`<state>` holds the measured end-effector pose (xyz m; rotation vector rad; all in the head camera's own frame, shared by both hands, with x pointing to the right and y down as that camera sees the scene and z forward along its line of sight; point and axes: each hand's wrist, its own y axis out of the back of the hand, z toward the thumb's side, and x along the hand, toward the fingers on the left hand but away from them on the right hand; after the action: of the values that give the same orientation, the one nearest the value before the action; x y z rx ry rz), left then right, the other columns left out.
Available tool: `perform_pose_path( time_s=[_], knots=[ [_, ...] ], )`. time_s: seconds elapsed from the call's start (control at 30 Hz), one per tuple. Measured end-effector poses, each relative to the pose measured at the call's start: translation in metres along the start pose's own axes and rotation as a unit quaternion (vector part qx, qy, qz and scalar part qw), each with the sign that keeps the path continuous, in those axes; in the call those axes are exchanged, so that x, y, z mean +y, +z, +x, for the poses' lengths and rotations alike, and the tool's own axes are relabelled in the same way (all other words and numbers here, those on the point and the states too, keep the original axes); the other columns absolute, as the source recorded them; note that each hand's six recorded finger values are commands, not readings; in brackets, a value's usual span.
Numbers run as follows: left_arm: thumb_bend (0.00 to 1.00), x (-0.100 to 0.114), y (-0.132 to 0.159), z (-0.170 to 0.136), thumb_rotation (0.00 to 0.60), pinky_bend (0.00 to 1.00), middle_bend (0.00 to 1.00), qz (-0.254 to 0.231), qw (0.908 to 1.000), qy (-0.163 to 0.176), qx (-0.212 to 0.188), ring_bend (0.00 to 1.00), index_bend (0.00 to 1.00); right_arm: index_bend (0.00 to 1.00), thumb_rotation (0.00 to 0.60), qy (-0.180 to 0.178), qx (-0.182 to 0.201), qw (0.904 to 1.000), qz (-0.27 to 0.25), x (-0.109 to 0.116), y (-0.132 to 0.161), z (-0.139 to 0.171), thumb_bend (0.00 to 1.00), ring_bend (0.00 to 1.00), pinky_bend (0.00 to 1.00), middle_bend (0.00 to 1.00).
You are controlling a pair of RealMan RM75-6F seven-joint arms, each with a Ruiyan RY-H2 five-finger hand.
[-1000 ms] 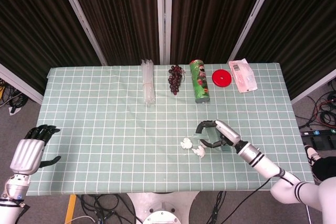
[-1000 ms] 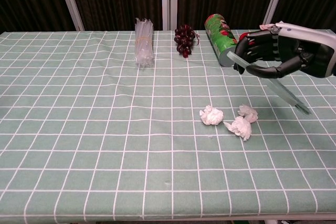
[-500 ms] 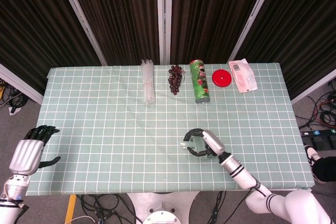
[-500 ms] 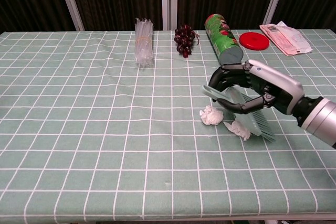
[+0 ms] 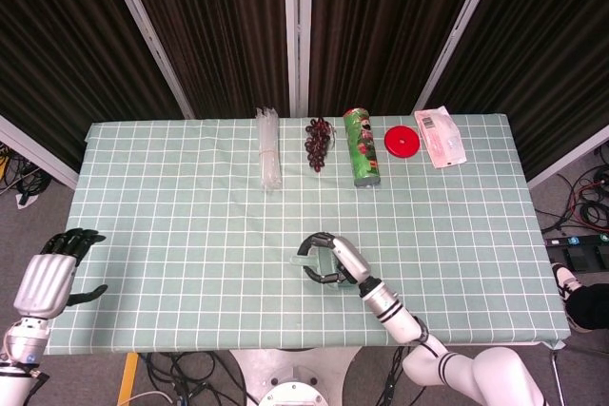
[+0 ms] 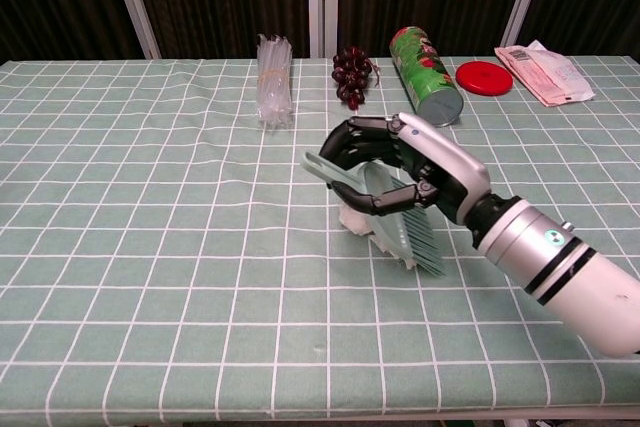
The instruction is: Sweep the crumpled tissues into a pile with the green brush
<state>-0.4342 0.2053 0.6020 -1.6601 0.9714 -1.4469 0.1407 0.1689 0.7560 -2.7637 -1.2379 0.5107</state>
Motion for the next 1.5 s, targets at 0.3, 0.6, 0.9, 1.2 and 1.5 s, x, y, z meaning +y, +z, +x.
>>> perform_pose_path(
  time_s=[0.3, 0.6, 0.9, 1.2, 1.5],
  knots=[
    [0.0, 0.001, -0.001, -0.002, 0.6, 0.19, 0.19, 0.0, 1.0, 0.002, 0.0, 0.14, 0.24, 0.76, 0.6, 0.009, 0.009, 0.9998, 0.016, 0.004, 0.005, -0.008, 0.52, 0.33, 0.27, 0.62],
    [0.0, 0.003, 0.004, -0.002, 0.6, 0.19, 0.19, 0.002, 1.0, 0.006, -0.006, 0.14, 0.24, 0.76, 0.6, -0.011, 0.027, 0.9971, 0.071, 0.069, 0.023, 0.004, 0.52, 0.33, 0.26, 0.62],
    [0.0, 0.004, 0.007, 0.0, 0.6, 0.19, 0.19, 0.002, 0.9999, 0.007, -0.012, 0.14, 0.24, 0.76, 0.6, -0.018, -0.056, 0.9814, 0.183, 0.133, 0.005, 0.021, 0.52, 0.31, 0.22, 0.61],
    [0.0, 0.003, 0.01, 0.0, 0.6, 0.19, 0.19, 0.003, 0.9999, 0.005, -0.015, 0.14, 0.24, 0.72, 0.6, 0.005, -0.16, 0.9457, 0.283, 0.159, -0.043, 0.04, 0.52, 0.26, 0.17, 0.56],
    [0.0, 0.0, 0.007, -0.003, 0.6, 0.19, 0.19, 0.001, 1.0, 0.002, -0.008, 0.14, 0.24, 0.14, 0.6, 0.037, -0.217, 0.9252, 0.309, 0.16, -0.073, 0.044, 0.35, 0.0, 0.0, 0.18]
  ],
)
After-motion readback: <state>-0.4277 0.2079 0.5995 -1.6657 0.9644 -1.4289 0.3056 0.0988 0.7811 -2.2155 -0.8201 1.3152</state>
